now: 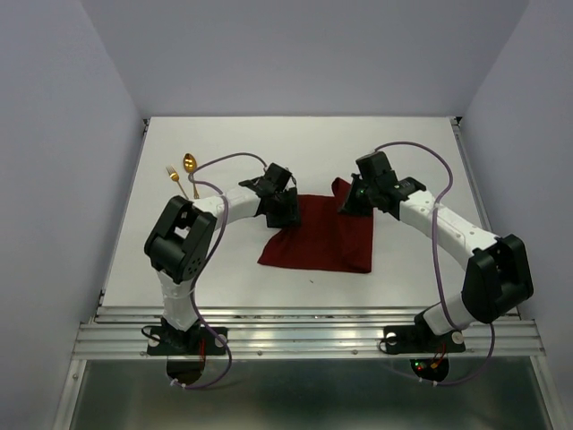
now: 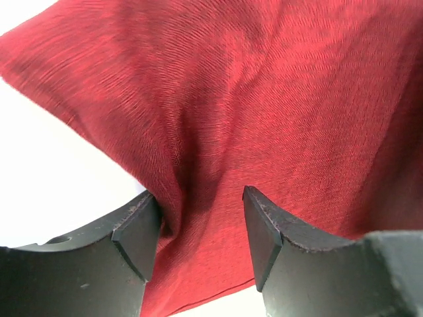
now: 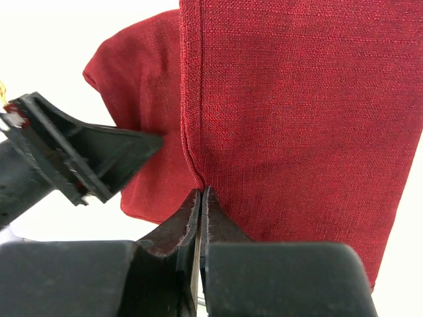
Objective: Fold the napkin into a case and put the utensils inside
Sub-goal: Fold the rectangle-folded napkin at the center of the board.
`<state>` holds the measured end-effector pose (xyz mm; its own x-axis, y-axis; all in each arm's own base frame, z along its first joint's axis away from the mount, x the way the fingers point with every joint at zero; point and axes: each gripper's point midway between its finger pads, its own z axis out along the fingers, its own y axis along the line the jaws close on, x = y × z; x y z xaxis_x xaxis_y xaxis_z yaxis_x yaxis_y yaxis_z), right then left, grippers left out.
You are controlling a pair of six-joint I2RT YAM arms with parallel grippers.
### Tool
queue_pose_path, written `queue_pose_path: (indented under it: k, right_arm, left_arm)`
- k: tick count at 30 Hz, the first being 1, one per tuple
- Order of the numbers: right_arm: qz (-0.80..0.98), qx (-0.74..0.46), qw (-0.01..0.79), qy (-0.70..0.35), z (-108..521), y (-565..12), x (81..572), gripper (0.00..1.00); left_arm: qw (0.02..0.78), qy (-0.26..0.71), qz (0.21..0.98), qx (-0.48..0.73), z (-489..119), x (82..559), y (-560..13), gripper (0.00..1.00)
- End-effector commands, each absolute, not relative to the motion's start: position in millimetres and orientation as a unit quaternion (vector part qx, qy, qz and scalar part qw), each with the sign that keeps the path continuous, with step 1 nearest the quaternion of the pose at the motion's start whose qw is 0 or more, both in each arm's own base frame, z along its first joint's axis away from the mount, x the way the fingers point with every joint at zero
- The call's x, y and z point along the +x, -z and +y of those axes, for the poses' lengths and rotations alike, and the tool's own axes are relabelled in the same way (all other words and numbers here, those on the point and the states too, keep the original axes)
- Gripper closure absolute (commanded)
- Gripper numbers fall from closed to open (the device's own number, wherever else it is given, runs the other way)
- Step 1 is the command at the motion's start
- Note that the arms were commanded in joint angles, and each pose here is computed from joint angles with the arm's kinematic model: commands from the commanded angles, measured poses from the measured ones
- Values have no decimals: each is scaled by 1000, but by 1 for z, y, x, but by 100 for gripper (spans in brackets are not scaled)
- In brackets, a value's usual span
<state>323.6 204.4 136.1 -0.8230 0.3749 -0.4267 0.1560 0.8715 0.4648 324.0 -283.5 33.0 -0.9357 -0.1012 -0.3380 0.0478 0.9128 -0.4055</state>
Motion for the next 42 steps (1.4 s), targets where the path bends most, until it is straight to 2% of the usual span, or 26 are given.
queue_pose_path:
  k: [1, 7, 19, 22, 23, 24, 25, 26, 27, 34, 42]
  right_arm:
    - [919, 127, 299, -223, 205, -167, 332, 99]
    - [921, 121, 290, -231, 210, -163, 332, 99]
    - [924, 117, 287, -224, 209, -158, 331, 99]
    - [925, 115, 283, -227, 210, -157, 330, 99]
    - [925, 115, 282, -228, 211, -156, 330, 99]
    - [923, 113, 283, -233, 213, -158, 331, 99]
    - [923, 110, 285, -233, 216, -158, 330, 99]
    - [923, 107, 287, -232, 219, -158, 330, 99]
    - [923, 108, 288, -231, 219, -158, 332, 99]
    - [923, 73, 281, -254, 257, -160, 327, 99]
    - [917, 52, 279, -281, 303, -159, 330, 99]
  left_arm:
    - [247, 202, 947, -30, -263, 341, -91, 38]
    - [269, 178, 944, -70, -227, 346, -97, 38]
    - [228, 157, 956, -92, -209, 328, -45, 54]
    - [222, 149, 959, -94, -207, 327, -35, 61]
    - [215, 143, 961, -95, -205, 325, -28, 67]
    - [211, 139, 963, -95, -204, 323, -23, 74]
    - [211, 140, 963, -94, -205, 325, -18, 90]
    - [209, 141, 963, -95, -205, 323, -15, 97]
    - [205, 141, 964, -96, -205, 322, -11, 100]
    - [181, 129, 970, -96, -199, 307, 15, 100]
    - [175, 128, 972, -88, -197, 302, 18, 100]
